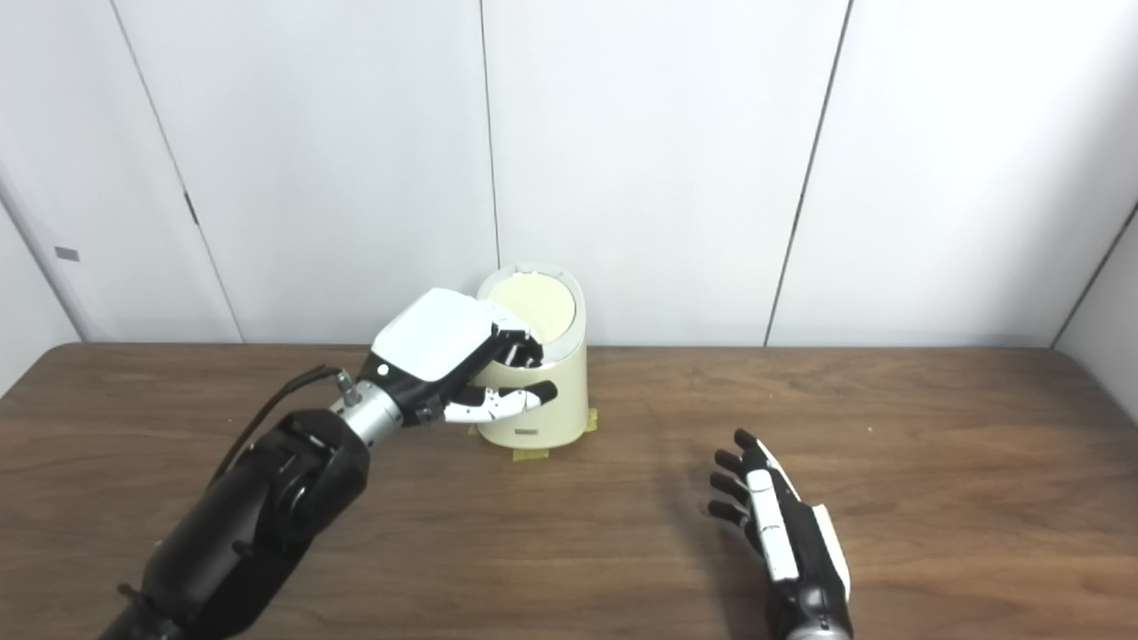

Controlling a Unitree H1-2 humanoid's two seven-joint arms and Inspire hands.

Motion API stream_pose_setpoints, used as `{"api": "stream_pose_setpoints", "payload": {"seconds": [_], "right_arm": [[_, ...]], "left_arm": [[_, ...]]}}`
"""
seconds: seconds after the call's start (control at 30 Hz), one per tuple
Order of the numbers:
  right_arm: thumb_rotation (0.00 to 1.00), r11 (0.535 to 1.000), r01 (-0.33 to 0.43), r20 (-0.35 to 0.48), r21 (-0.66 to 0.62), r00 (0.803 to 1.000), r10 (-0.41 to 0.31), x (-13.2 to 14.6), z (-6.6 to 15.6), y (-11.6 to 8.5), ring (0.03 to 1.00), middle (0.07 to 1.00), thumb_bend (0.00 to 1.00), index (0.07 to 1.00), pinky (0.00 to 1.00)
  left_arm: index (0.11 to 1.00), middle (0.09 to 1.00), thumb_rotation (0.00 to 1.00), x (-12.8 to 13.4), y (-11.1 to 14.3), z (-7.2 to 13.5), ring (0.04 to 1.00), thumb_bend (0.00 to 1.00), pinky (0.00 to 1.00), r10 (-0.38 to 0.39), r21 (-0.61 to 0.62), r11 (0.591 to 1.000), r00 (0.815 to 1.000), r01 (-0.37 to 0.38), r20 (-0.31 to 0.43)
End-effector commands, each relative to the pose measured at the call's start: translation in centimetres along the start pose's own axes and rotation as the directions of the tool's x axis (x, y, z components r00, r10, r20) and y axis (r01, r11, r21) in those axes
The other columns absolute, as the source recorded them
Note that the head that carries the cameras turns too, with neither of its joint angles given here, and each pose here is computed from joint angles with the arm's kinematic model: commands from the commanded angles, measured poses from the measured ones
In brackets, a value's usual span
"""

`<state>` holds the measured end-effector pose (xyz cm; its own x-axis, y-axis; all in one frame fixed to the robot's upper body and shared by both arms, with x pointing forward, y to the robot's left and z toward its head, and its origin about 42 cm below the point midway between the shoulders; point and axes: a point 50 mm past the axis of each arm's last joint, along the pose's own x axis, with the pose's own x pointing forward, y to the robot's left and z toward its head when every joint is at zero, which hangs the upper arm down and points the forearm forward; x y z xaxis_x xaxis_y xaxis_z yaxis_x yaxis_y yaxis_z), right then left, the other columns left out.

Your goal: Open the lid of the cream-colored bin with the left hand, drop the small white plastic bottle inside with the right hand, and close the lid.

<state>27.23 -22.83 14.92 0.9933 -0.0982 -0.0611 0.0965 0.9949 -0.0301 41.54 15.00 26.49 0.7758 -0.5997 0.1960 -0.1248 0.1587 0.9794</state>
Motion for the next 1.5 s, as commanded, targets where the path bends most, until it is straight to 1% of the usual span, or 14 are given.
{"api": "stream_pose_setpoints", "payload": {"seconds": [0.0, 0.1, 0.27, 0.4, 0.47, 0.57, 0.67, 0.77, 0.83, 0.9, 1.07, 1.17, 1.3, 1.47], "right_arm": [[0.93, 1.000, -0.010, 0.076, 0.008, 0.997, 0.010, 0.3, 1.8, 0.1, 0.819, 0.845, 0.55, 0.893, 0.74], [0.92, 1.000, -0.015, 0.079, 0.002, 0.997, 0.014, 0.3, 1.9, 0.2, 0.818, 0.846, 0.55, 0.883, 0.74], [0.90, 1.000, -0.014, 0.080, 0.002, 0.997, 0.014, 0.2, 2.2, 0.2, 0.815, 0.841, 0.54, 0.868, 0.73], [0.91, 1.000, -0.017, 0.079, -0.005, 0.997, 0.017, 0.2, 2.3, 0.2, 0.815, 0.840, 0.54, 0.864, 0.73], [0.91, 1.000, -0.017, 0.076, -0.005, 0.997, 0.017, 0.1, 2.4, 0.2, 0.816, 0.841, 0.55, 0.862, 0.73], [0.91, 1.000, -0.017, 0.080, -0.006, 0.997, 0.017, 0.0, 2.5, 0.2, 0.815, 0.840, 0.55, 0.860, 0.73], [0.91, 1.000, -0.022, 0.092, -0.006, 0.996, 0.022, 0.0, 2.7, 0.1, 0.815, 0.840, 0.55, 0.860, 0.74], [0.90, 1.000, -0.026, 0.109, 0.000, 0.994, 0.025, -0.1, 2.9, 0.1, 0.809, 0.838, 0.55, 0.857, 0.73], [0.88, 1.000, -0.025, 0.122, 0.014, 0.992, 0.023, -0.2, 3.0, 0.1, 0.808, 0.836, 0.54, 0.850, 0.73], [0.85, 0.999, -0.023, 0.130, 0.023, 0.991, 0.020, -0.2, 3.1, 0.0, 0.811, 0.837, 0.52, 0.847, 0.73], [0.82, 0.999, -0.013, 0.154, 0.030, 0.988, 0.008, -0.5, 3.1, -0.2, 0.811, 0.831, 0.53, 0.834, 0.72], [0.82, 0.999, 0.002, 0.159, 0.047, 0.987, -0.010, -0.6, 3.0, -0.5, 0.809, 0.833, 0.56, 0.846, 0.71], [0.83, 0.999, 0.021, 0.164, 0.046, 0.986, -0.028, -0.7, 2.8, -1.0, 0.818, 0.839, 0.57, 0.865, 0.73], [0.86, 0.999, 0.036, 0.170, 0.023, 0.985, -0.039, -0.8, 2.4, -1.7, 0.837, 0.859, 0.54, 0.873, 0.76]], "left_arm": [[0.691, 0.732, 0.87, 1.0, 4.1, 0.2, 0.747, 0.43, 0.66, 0.172, -0.006, 0.985, 0.985, -0.172, 0.010], [0.703, 0.747, 0.88, 0.4, 5.4, 0.4, 0.752, 0.41, 0.63, 0.216, -0.063, 0.974, 0.976, -0.217, -0.018], [0.738, 0.773, 0.89, -1.5, 6.6, 0.5, 0.776, 0.42, 0.67, 0.260, -0.157, 0.951, 0.964, -0.265, -0.055], [0.750, 0.790, 0.89, -3.3, 6.3, 0.7, 0.795, 0.42, 0.68, 0.263, -0.236, 0.930, 0.959, -0.281, -0.104], [0.753, 0.792, 0.85, -4.0, 6.2, 0.8, 0.801, 0.40, 0.68, 0.259, -0.274, 0.919, 0.958, -0.285, -0.127], [0.768, 0.810, 0.81, -5.8, 5.2, 0.7, 0.832, 0.39, 0.73, 0.239, -0.378, 0.877, 0.952, -0.297, -0.193], [0.772, 0.811, 0.78, -7.6, 4.3, 0.5, 0.830, 0.39, 0.75, 0.227, -0.476, 0.815, 0.937, -0.332, -0.265], [0.782, 0.790, 0.72, -9.3, 3.2, 0.2, 0.805, 0.34, 0.75, 0.200, -0.584, 0.721, 0.919, -0.372, -0.338], [0.795, 0.790, 0.77, -10.9, 2.0, -0.3, 0.795, 0.31, 0.76, 0.152, -0.633, 0.670, 0.906, -0.388, -0.395], [0.805, 0.797, 0.85, -11.8, 1.4, -0.4, 0.798, 0.31, 0.75, 0.122, -0.660, 0.637, 0.897, -0.399, -0.425], [0.836, 0.825, 0.98, -14.4, -0.7, -0.8, 0.807, 0.35, 0.78, 0.077, -0.735, 0.510, 0.874, -0.447, -0.479], [0.839, 0.827, 0.98, -15.7, -1.7, -1.0, 0.808, 0.37, 0.80, 0.057, -0.746, 0.444, 0.846, -0.496, -0.530], [0.858, 0.847, 1.00, -17.3, -2.6, -1.0, 0.837, 0.38, 0.84, 0.036, -0.759, 0.363, 0.822, -0.541, -0.569], [0.874, 0.864, 1.00, -18.4, -3.5, -0.5, 0.862, 0.36, 0.87, 0.015, -0.777, 0.304, 0.818, -0.552, -0.575]]}}
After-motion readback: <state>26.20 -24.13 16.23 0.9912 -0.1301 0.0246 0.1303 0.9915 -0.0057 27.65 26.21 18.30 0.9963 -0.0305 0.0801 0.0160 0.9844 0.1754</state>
